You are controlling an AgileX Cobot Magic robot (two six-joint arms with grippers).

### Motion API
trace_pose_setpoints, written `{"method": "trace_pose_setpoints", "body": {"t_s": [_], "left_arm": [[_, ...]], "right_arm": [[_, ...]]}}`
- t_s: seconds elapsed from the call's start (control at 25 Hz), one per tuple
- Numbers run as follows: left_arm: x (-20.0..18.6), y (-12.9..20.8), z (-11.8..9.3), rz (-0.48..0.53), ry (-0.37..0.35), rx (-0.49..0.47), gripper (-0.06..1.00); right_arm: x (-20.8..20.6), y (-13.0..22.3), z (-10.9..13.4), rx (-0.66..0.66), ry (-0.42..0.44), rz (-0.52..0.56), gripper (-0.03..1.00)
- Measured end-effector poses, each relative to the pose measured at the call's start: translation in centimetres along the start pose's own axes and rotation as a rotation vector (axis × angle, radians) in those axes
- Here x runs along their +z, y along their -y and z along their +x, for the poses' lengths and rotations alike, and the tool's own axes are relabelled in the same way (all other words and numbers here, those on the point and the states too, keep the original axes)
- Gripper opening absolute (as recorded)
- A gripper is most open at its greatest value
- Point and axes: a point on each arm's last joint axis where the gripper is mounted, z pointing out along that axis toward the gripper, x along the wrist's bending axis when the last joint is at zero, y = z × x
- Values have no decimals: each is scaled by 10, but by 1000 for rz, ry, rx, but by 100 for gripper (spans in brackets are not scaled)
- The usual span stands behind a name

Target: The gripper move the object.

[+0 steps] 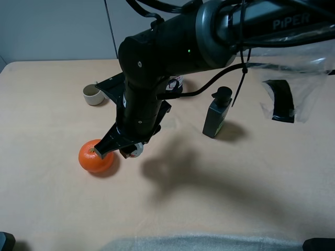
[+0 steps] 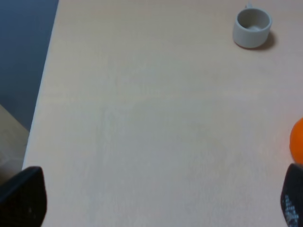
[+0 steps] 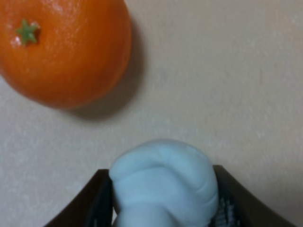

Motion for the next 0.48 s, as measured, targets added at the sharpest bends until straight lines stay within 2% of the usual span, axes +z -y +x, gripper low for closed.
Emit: {"method": "trace_pose_setpoints", "body": {"t_s": [0.48], "left_arm": [[0, 0, 0, 0, 0, 0, 99]], "right_arm": [[27, 1, -3, -5, 10, 9, 31]]}}
